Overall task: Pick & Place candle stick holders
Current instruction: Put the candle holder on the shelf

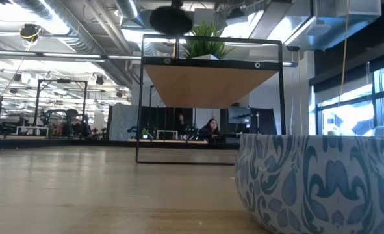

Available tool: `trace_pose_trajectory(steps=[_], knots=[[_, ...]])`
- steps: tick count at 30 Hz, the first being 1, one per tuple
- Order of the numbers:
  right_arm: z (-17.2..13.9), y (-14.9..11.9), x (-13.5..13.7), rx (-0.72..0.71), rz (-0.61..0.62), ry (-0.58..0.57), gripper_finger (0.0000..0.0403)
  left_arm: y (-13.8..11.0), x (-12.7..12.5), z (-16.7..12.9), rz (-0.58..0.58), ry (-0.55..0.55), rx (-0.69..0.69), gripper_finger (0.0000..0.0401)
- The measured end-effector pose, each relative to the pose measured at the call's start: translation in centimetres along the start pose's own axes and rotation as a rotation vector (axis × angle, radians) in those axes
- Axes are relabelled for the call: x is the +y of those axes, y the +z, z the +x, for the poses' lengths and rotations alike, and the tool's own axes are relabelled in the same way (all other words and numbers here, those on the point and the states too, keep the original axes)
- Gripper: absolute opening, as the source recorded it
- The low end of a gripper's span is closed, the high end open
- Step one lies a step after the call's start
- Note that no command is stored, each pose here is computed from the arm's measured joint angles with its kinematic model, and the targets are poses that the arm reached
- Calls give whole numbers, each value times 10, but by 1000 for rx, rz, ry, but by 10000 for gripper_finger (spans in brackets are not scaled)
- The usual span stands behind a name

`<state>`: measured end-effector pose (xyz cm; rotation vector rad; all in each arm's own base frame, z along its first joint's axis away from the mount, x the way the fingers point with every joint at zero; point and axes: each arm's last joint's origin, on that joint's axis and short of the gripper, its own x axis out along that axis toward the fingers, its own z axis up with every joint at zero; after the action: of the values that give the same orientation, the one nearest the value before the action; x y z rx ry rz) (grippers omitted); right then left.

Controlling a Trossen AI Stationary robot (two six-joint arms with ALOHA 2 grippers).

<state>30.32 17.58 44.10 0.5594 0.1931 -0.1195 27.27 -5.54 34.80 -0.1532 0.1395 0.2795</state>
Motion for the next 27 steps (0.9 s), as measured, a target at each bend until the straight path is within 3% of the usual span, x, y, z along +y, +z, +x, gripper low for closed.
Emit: trace_pose_trajectory(steps=[6,10,24,27], knots=[[-8,-5,6,-71,-1,-69,199,-18,10,7,-34,36,1,10],[-10,-7,8,-77,1,-73,199,-28,10,8,-59,-4,-62,10],[-10,-8,9,-66,14,-62,199,-47,15,8,-6,21,-54,10],[-9,-8,9,-65,13,-63,199,-56,17,10,56,50,0,10]])
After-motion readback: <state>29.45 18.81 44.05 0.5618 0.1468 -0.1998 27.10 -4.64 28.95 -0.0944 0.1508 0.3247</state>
